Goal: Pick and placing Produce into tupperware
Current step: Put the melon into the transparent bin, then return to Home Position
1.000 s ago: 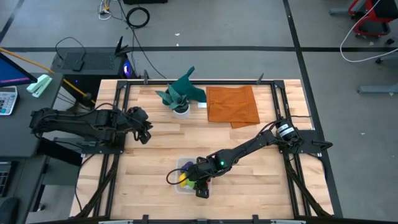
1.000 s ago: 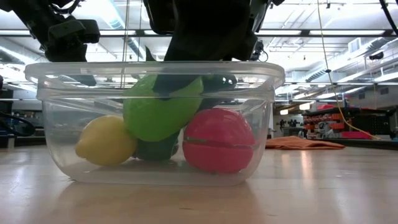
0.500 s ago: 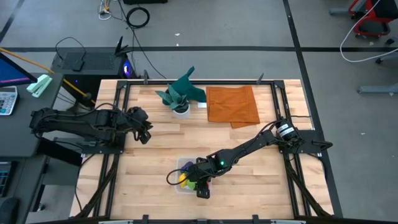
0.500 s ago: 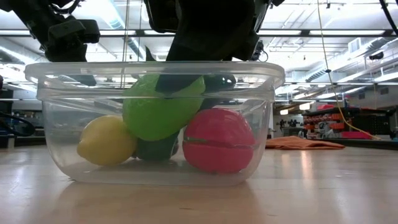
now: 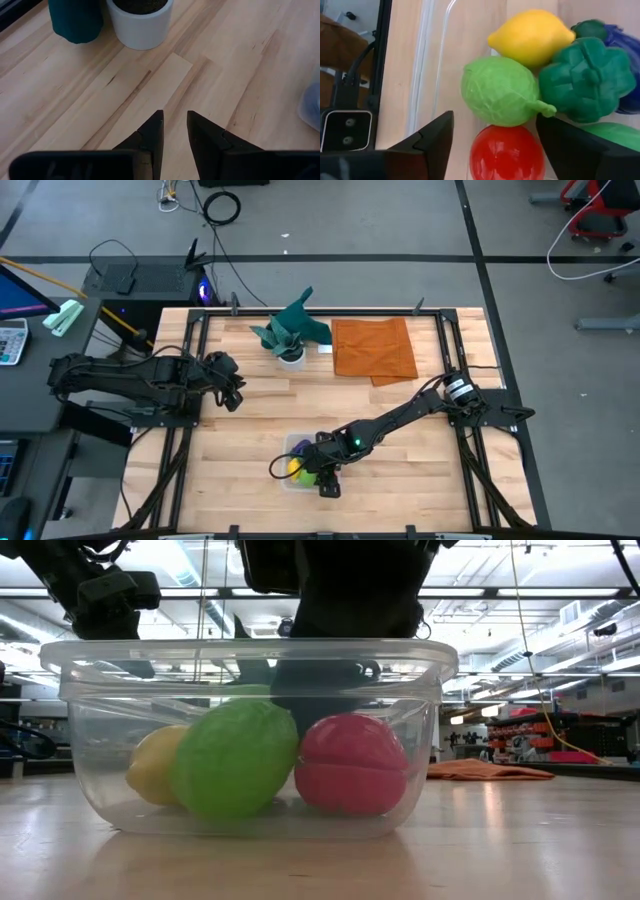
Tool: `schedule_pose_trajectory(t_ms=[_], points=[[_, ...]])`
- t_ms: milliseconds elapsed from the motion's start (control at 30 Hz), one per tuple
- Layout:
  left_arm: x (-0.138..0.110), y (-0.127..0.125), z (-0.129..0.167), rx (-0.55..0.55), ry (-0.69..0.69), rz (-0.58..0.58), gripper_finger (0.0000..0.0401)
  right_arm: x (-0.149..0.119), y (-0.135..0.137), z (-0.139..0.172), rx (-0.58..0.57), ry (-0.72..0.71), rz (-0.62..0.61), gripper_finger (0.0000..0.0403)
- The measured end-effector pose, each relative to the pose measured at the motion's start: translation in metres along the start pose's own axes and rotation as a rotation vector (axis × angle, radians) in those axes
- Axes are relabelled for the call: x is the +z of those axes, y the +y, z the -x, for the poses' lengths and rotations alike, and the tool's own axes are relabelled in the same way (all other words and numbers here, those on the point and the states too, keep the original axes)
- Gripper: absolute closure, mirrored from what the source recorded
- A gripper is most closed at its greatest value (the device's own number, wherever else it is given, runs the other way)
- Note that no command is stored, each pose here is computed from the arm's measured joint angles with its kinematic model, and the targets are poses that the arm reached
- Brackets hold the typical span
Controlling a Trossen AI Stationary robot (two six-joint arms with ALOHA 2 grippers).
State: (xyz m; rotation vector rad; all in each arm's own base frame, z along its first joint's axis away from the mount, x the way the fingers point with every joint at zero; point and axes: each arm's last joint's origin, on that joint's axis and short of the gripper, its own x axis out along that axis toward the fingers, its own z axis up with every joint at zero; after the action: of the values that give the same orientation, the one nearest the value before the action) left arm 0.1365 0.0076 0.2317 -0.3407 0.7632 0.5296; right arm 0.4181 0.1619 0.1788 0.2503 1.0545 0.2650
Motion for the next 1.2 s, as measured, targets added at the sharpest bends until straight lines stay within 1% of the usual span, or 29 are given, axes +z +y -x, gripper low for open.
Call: schedule_pose_trajectory(t_ms=[133, 267, 400, 500, 700, 800, 867, 933, 1033, 1133, 1200], points=[[0.000, 0.000, 0.000, 0.000, 0.000, 0.000, 0.0307, 0.002, -0.002, 0.005, -0.034, -0.015, -0.005, 0.0133], [0.000, 0.000, 0.000, 0.000, -0.001, 0.000, 0.0308, 0.010, -0.005, 0.021, -0.067, -0.013, -0.001, 0.0126], [0.000, 0.000, 0.000, -0.002, -0.004, -0.007, 0.0311, 0.015, -0.006, 0.046, -0.095, 0.015, 0.031, 0.0130], [0.000, 0.000, 0.000, -0.002, -0.004, -0.007, 0.0308, 0.016, -0.010, 0.067, -0.128, 0.023, 0.033, 0.0133], [0.001, 0.000, 0.000, -0.003, -0.006, -0.009, 0.0306, 0.022, -0.028, 0.112, -0.250, -0.035, -0.014, 0.0135], [0.001, 0.000, 0.000, -0.003, -0.005, -0.009, 0.0310, 0.026, -0.041, 0.134, -0.287, -0.088, -0.048, 0.0139], [0.001, 0.000, 0.000, -0.002, -0.005, -0.009, 0.0311, 0.026, -0.051, 0.146, -0.310, -0.093, -0.071, 0.0145], [0.001, 0.000, 0.000, -0.003, -0.006, -0.004, 0.0310, 0.023, -0.063, 0.157, -0.331, -0.098, -0.081, 0.0155], [0.001, 0.000, 0.000, -0.003, -0.005, 0.001, 0.0305, 0.009, -0.079, 0.173, -0.356, -0.110, -0.106, 0.0170], [0.001, 0.000, 0.000, -0.003, -0.006, 0.003, 0.0304, -0.013, -0.092, 0.188, -0.372, -0.128, -0.144, 0.0183], [0.001, 0.000, 0.000, -0.003, -0.007, 0.004, 0.0304, -0.028, -0.095, 0.198, -0.369, -0.173, -0.175, 0.0191]])
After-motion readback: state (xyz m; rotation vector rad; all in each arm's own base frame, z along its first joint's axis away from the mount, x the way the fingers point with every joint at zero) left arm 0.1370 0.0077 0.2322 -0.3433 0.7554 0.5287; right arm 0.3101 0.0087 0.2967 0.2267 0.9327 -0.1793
